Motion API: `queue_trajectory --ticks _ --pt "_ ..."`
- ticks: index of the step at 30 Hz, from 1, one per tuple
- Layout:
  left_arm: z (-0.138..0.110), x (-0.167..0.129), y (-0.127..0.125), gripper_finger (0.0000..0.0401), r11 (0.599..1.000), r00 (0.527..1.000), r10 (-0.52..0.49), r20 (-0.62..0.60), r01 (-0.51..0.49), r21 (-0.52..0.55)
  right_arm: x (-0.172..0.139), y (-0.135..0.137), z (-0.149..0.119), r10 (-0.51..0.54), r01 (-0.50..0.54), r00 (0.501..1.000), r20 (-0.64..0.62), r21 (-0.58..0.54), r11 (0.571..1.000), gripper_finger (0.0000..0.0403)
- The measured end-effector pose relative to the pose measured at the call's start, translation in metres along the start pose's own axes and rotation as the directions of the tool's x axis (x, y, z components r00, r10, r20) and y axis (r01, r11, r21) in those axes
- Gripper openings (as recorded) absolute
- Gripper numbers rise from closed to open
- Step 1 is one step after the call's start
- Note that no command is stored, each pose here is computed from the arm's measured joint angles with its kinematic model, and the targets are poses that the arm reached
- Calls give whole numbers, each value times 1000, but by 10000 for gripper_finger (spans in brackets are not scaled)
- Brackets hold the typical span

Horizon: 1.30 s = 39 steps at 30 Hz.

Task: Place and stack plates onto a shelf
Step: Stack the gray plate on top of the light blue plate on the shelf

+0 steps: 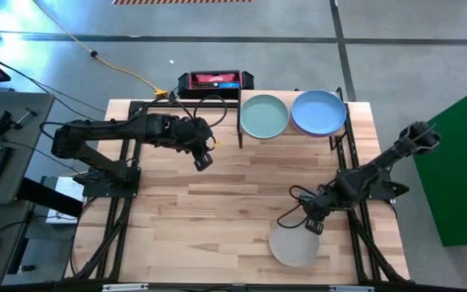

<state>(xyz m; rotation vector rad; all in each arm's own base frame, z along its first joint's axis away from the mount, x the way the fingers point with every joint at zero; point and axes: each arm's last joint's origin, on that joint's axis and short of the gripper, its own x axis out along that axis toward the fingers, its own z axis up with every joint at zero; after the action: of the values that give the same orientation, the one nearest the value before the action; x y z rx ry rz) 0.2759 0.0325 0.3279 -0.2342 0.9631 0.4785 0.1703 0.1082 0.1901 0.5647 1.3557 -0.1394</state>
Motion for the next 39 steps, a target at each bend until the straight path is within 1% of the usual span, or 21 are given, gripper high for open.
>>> queue_trajectory --ticks 6,11,14,20,23,27,32,37,39 --pt "1 0 2 103 1000 1000 3 0 -3 -7 5 1 1 -14 14 1000 -10 -11 1000 0" --pt "0 0 1 103 1000 1000 -1 -1 1 -24 11 4 4 -9 9 1000 9 -54 998 5" --pt "1 0 1 103 1000 1000 -1 -1 1 -24 13 5 4 -16 16 1000 2 -69 997 24" --pt "1 0 1 103 999 1000 -1 0 1 -43 22 5 5 -48 47 999 -8 -86 995 82" --pt "1 0 1 103 999 1000 -1 0 1 -49 30 7 7 -54 53 998 -12 -95 994 96" --pt "1 0 1 103 999 1000 -2 0 2 -50 39 9 9 -67 65 998 -20 -94 993 98" --pt "1 0 1 103 999 1000 -2 0 2 -50 53 7 9 -124 119 991 -55 -79 990 99" --pt "1 0 1 103 999 1000 -2 0 2 -50 61 7 10 -150 148 986 -73 -33 988 98" --pt "1 0 1 103 999 1000 -2 0 2 -50 62 7 10 -154 154 985 -75 -12 988 93"
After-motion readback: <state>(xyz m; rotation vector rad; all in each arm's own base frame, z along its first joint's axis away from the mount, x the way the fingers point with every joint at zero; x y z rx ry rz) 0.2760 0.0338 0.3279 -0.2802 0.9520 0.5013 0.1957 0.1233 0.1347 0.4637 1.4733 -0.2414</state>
